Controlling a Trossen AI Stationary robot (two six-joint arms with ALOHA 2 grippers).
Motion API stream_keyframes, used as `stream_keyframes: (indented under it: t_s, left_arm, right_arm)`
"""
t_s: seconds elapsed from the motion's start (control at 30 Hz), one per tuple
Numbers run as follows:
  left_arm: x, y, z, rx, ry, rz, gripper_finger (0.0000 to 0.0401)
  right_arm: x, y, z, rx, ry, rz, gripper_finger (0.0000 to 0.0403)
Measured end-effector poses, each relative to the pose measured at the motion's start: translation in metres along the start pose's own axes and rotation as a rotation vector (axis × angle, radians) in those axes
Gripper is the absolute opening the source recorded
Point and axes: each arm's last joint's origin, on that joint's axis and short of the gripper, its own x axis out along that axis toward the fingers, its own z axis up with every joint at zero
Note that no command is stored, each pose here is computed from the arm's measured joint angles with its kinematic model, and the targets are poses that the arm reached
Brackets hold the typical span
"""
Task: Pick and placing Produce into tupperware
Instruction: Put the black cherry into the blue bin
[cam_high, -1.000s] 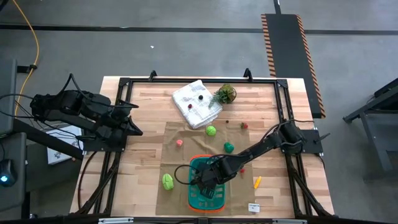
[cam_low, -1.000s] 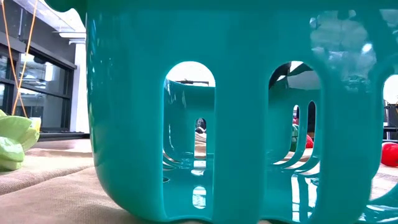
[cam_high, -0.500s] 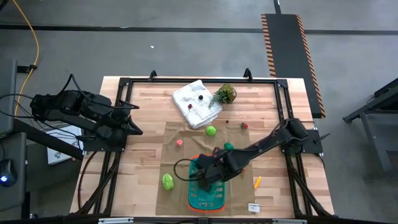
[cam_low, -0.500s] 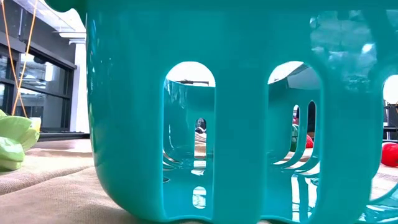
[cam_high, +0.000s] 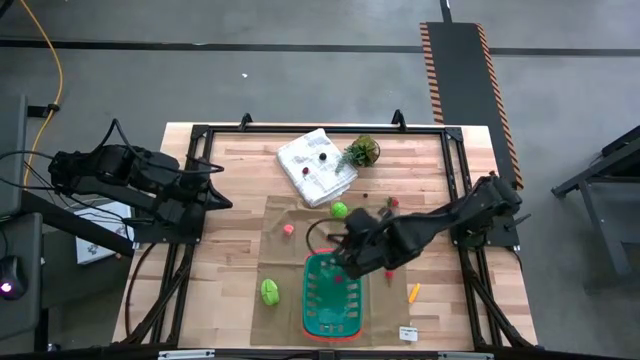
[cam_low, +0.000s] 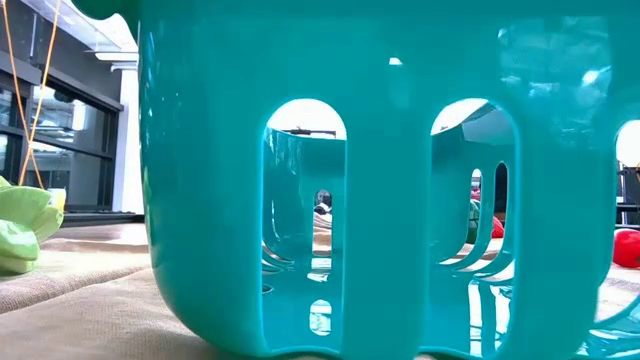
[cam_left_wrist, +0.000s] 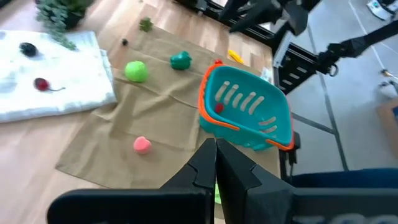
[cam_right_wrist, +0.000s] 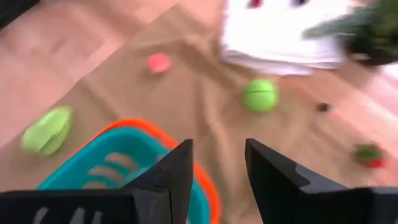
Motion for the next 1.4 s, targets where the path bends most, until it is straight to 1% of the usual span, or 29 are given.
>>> stream_keyframes:
  t_s: [0.1, 0.3, 0.4, 0.47, 0.53, 0.63, 0.7, 0.77, 0.83, 0.9, 1.0, 1.07, 1.23, 1.4]
  left_arm:
    - [0.000, 0.001, 0.000, -0.001, -0.014, 0.023, 0.0001]
    - [0.000, 0.001, 0.003, -0.004, -0.056, 0.056, 0.0001]
    - [0.002, 0.001, 0.005, -0.005, -0.077, 0.080, 0.0001]
    - [0.006, -0.001, 0.008, -0.007, -0.090, 0.092, 0.0001]
    - [0.010, -0.003, 0.011, 0.007, -0.105, 0.095, 0.0001]
    - [0.021, -0.007, 0.018, 0.084, -0.118, 0.101, 0.0001]
    - [0.030, -0.006, 0.024, 0.119, -0.127, 0.133, 0.0001]
    - [0.040, -0.001, 0.031, 0.115, -0.124, 0.166, 0.0001]
    - [0.051, 0.009, 0.038, 0.101, -0.098, 0.203, 0.0001]
    - [0.060, 0.022, 0.046, 0.094, -0.080, 0.204, 0.0001]
    - [0.072, 0.043, 0.060, 0.073, -0.069, 0.164, 0.0001]
    - [0.079, 0.060, 0.069, 0.071, -0.075, 0.154, 0.0001]
    - [0.092, 0.101, 0.090, 0.119, -0.135, 0.158, 0.0001]
    - [0.107, 0.135, 0.097, 0.142, -0.126, 0.145, 0.0002]
  right_arm:
    - [-0.012, -0.016, 0.005, 0.042, -0.052, -0.072, 0.0138]
    - [-0.035, -0.047, 0.013, 0.113, -0.139, -0.166, 0.0138]
    - [-0.044, -0.061, 0.020, 0.168, -0.168, -0.189, 0.0138]
    - [-0.047, -0.068, 0.025, 0.170, -0.200, -0.188, 0.0138]
    - [-0.047, -0.077, 0.031, 0.171, -0.208, -0.205, 0.0138]
    - [-0.040, -0.092, 0.039, 0.156, -0.181, -0.249, 0.0138]
    - [-0.035, -0.103, 0.044, 0.138, -0.154, -0.277, 0.0138]
    - [-0.030, -0.114, 0.047, 0.108, -0.119, -0.296, 0.0138]
    - [-0.022, -0.124, 0.051, 0.088, -0.088, -0.297, 0.0138]
    - [-0.015, -0.134, 0.054, 0.073, -0.074, -0.278, 0.0138]
    - [0.000, -0.150, 0.056, 0.064, -0.056, -0.215, 0.0138]
    - [0.011, -0.161, 0.055, 0.067, -0.042, -0.154, 0.0138]
    - [0.034, -0.186, 0.045, 0.100, -0.024, 0.023, 0.0138]
    - [0.050, -0.202, 0.034, 0.150, 0.002, 0.149, 0.0138]
